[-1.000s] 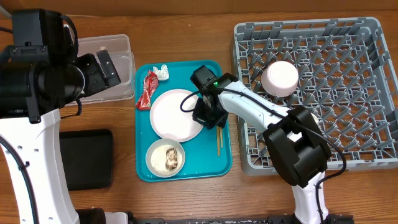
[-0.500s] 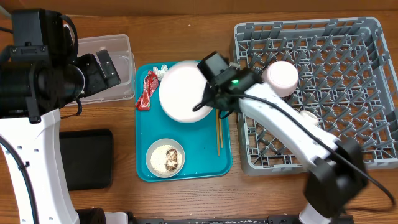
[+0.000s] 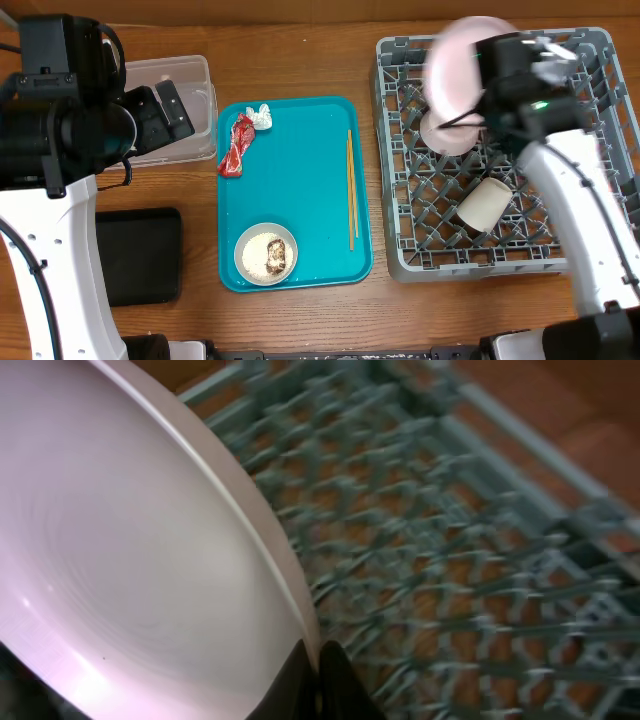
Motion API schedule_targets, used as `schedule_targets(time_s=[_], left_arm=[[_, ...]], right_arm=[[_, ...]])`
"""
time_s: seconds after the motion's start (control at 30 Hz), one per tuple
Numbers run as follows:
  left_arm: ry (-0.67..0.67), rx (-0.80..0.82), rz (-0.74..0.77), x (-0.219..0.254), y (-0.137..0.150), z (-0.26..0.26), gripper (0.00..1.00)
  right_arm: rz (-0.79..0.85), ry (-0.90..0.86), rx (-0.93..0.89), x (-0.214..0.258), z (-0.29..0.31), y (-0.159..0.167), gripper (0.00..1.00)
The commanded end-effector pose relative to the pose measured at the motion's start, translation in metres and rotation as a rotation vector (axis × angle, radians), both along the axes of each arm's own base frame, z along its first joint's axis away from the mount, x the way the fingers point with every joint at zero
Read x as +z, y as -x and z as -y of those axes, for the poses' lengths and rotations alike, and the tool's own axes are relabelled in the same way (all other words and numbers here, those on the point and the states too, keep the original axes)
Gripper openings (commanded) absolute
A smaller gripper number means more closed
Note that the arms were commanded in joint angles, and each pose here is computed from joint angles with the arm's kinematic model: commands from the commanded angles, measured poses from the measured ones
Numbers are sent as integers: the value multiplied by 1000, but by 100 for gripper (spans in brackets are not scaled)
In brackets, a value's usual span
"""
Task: Sort waste into correct bins and load items into the dishwasher
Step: 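Carry the pink plate into the dish rack and stand it upright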
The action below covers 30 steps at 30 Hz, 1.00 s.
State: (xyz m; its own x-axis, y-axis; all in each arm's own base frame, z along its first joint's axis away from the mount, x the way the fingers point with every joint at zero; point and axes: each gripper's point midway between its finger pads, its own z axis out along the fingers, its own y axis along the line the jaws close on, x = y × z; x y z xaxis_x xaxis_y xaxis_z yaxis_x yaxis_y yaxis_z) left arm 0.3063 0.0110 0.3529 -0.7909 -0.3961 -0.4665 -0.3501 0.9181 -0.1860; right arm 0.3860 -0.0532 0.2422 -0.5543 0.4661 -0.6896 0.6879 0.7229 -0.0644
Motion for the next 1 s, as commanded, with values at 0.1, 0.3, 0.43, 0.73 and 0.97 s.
schedule_targets(time_s=[0.1,0.3,0.43,0.73,0.97], left_arm=[[-8,14,5,1,-1,-3,100],[-8,14,5,1,-1,-3,100],[-8,14,5,1,-1,-3,100],[-8,14,5,1,-1,-3,100],[-8,14,5,1,-1,-3,100]], right_arm=[[-69,75,-216,-7,85,20,4],[-145,134,-264,-24,108,21,4],[-209,112,-245,-51,104,13,4],[-270,154,-137,-69,64,-2,4],[-242,211,-11,-56,12,-11,4]])
